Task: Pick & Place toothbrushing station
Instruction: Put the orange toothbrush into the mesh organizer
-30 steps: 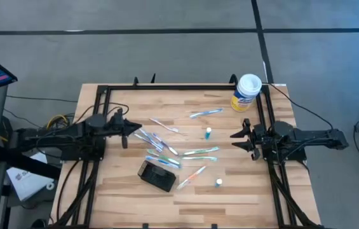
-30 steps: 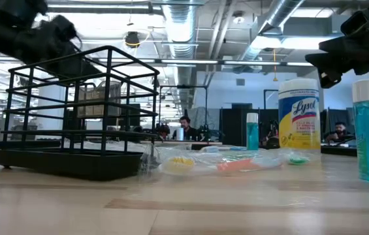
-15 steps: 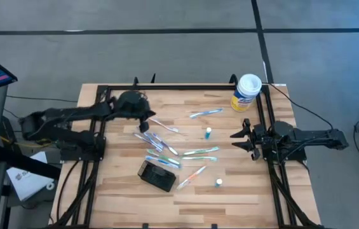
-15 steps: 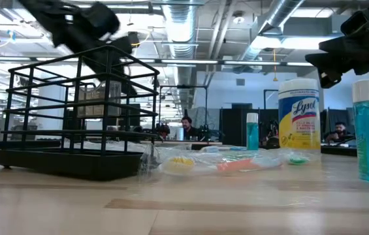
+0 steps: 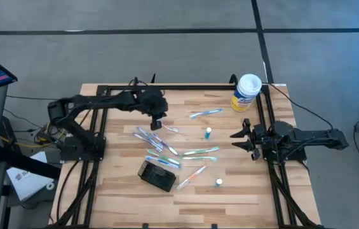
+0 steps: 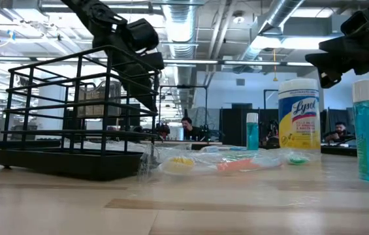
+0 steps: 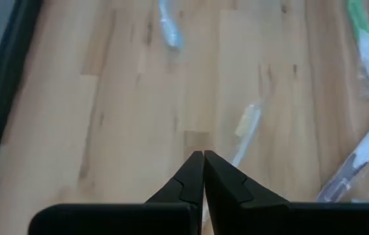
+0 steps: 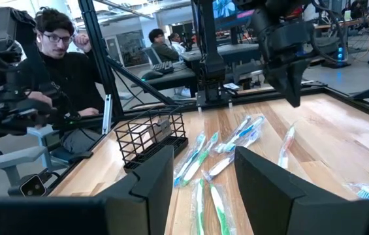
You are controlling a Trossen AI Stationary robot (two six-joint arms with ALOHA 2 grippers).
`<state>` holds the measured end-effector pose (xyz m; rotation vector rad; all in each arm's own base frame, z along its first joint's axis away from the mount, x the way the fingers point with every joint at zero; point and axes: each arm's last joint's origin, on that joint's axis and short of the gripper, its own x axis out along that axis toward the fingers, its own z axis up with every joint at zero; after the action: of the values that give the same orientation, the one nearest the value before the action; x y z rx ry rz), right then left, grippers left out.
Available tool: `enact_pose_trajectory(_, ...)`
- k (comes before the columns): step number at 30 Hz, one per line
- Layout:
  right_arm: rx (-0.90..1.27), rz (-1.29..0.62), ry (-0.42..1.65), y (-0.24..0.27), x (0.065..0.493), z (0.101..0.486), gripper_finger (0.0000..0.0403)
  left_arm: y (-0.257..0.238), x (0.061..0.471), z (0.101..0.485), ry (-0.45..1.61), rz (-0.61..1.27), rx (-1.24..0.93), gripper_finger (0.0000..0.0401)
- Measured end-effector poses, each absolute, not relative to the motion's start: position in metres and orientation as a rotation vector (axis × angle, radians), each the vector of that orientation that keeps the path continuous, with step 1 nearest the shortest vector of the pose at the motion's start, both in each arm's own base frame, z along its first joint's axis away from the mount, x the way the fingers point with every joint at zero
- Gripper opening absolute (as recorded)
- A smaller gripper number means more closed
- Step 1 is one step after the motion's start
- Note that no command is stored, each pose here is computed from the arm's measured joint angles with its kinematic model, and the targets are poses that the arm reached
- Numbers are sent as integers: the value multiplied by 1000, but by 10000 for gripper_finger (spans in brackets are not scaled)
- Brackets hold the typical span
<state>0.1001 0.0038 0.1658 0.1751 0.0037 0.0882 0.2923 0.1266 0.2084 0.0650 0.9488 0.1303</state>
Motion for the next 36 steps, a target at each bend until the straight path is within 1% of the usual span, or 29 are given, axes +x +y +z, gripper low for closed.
enact_pose_trajectory(10, 176, 66, 2, 3, 100, 166, 154, 102, 312, 191, 1004, 20, 129, 8)
enact_pose_trajectory(12, 176, 65, 1, 3, 100, 166, 154, 97, 316, 186, 1022, -6, 181, 8)
enact_pose_trajectory(15, 176, 65, 2, 3, 100, 166, 154, 91, 320, 177, 1059, 7, 254, 13)
enact_pose_trajectory(18, 176, 65, 1, 3, 100, 166, 154, 89, 324, 171, 1067, 1, 284, 31)
enact_pose_trajectory(26, 176, 65, 2, 3, 100, 166, 154, 89, 328, 167, 1054, 5, 293, 101)
enact_pose_trajectory(31, 176, 65, 2, 3, 100, 166, 154, 89, 330, 168, 1033, 11, 297, 127)
enact_pose_trajectory(36, 176, 65, 2, 3, 100, 166, 154, 92, 332, 168, 1015, 21, 298, 139)
